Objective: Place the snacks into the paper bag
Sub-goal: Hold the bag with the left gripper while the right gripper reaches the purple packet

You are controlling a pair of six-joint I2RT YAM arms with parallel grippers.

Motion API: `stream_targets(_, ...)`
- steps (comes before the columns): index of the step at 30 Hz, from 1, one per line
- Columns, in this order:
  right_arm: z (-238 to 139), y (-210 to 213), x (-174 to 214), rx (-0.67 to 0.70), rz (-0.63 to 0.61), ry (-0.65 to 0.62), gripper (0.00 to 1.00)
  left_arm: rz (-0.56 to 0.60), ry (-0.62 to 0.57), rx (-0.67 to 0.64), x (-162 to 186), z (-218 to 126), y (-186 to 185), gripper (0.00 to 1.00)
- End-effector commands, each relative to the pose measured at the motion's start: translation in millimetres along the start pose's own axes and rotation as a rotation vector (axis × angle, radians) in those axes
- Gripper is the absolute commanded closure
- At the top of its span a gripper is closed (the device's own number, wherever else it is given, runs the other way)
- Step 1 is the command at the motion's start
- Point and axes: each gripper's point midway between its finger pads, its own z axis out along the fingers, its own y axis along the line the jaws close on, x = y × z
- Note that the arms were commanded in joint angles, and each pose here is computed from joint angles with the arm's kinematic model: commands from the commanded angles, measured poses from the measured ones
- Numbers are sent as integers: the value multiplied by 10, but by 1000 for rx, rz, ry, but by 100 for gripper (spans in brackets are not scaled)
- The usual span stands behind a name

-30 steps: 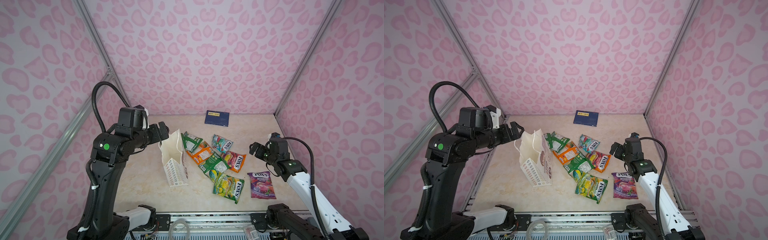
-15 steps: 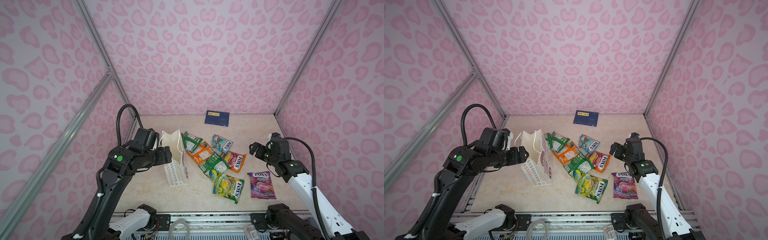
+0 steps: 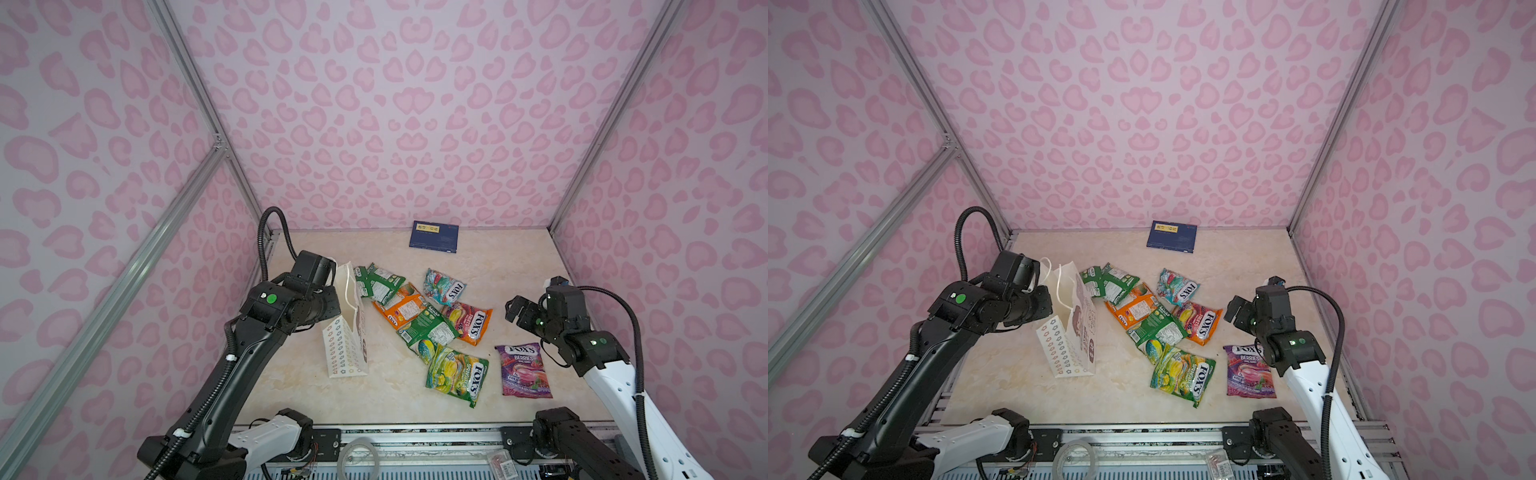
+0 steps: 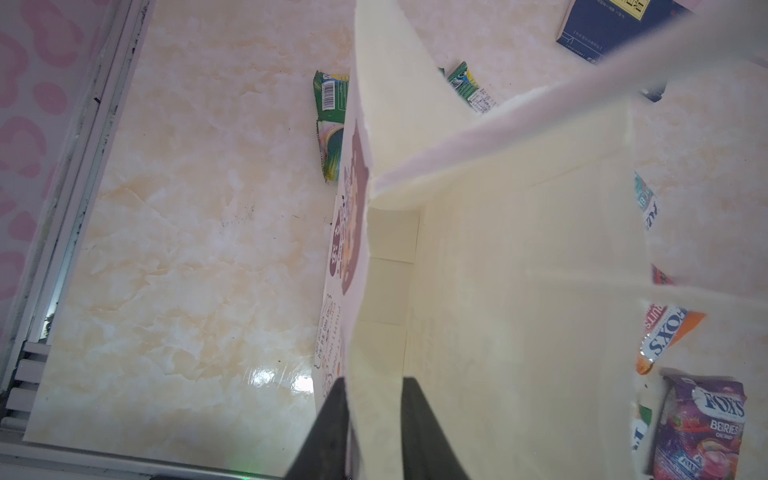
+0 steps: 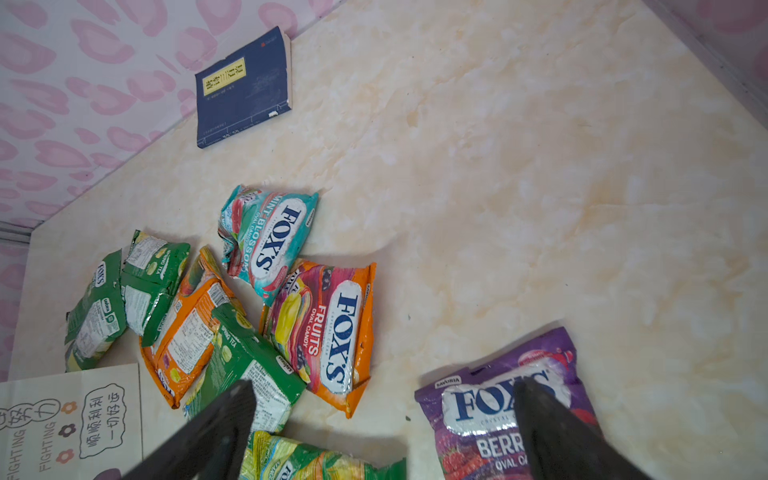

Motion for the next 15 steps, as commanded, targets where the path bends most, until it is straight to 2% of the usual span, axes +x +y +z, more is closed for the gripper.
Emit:
stream_targets(1,-8,-162,202,37,61,75,1,-1,-15,45,-43,50,-99,85)
stream_targets(5,-26,-431,321,80,158,120,1,-18,-13,68,42,90,-89,97)
stream_targets(9,38,-670,479,80,252,202,1,-39,-26,110,92,47,-99,97)
stream_targets(12,33,-980,607,206,341,251,1,-44,-15,130,133,47,-117,97)
stream_targets(15,-35,-1262,639,341,441,238,1,-43,5,131,178,63,-115,97)
